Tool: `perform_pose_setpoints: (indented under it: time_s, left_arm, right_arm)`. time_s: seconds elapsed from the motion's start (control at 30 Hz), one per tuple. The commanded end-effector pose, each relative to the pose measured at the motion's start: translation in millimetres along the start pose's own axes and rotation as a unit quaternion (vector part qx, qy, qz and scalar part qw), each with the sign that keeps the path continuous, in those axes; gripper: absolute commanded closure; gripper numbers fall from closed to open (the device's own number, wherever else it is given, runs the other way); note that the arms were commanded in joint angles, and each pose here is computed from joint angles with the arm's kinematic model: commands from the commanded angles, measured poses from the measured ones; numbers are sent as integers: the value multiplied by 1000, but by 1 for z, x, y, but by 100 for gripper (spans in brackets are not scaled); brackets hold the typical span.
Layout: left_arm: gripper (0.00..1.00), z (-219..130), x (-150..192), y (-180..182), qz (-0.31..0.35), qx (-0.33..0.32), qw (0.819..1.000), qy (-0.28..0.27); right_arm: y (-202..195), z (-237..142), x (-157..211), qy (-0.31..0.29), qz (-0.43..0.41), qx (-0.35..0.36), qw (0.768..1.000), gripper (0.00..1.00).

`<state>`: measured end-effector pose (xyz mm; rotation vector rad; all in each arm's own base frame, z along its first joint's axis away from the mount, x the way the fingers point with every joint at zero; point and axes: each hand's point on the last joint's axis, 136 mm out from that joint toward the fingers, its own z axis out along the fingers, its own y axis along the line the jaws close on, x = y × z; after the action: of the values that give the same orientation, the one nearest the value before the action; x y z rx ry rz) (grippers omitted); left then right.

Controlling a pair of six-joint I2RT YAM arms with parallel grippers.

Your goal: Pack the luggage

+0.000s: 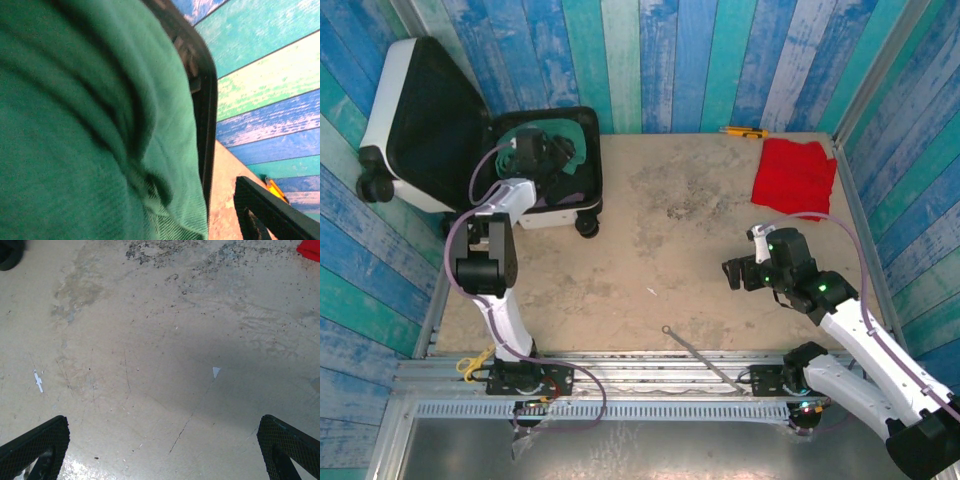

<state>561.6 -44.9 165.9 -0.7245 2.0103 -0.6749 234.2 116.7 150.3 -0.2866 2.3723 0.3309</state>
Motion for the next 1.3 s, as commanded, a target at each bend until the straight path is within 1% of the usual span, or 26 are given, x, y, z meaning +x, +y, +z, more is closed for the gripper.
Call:
perform_pose_setpoints:
  time_s: [0.0,0.2,0.33,0.43,0.63,0.73,0.87,1.07,1.27]
  left_arm:
    - [22,6,11,14,-4,-32,999,15]
    - [19,-9,15,18,9,-53,998,25]
    - [16,-18,14,30,21,-79,997,10]
    - [16,-15,11,32,29,-86,996,11]
    - [16,-5,-8,24,54,-99,994,-4]
    - [16,0,-11,23,68,-105,992,0]
    - [15,0,-18,21,83,-112,990,-6]
    - [15,7,-12,28,87,-118,989,8]
    - [15,17,3,40,78,-124,989,30]
  right_arm:
    - [-2,0,2,-4,6,2,1000,0]
    - [-2,1,2,-3,5,2,1000,0]
    - [-1,1,2,-4,4,0,1000,0]
    - [0,0,2,-4,5,-2,1000,0]
    - [0,-2,1,-7,5,-2,1000,0]
    - [-1,-2,1,-8,5,-1,1000,0]
    - [-1,0,2,-4,4,0,1000,0]
    - [-1,2,3,-1,3,1,1000,0]
    - [-2,2,3,-1,4,2,1000,0]
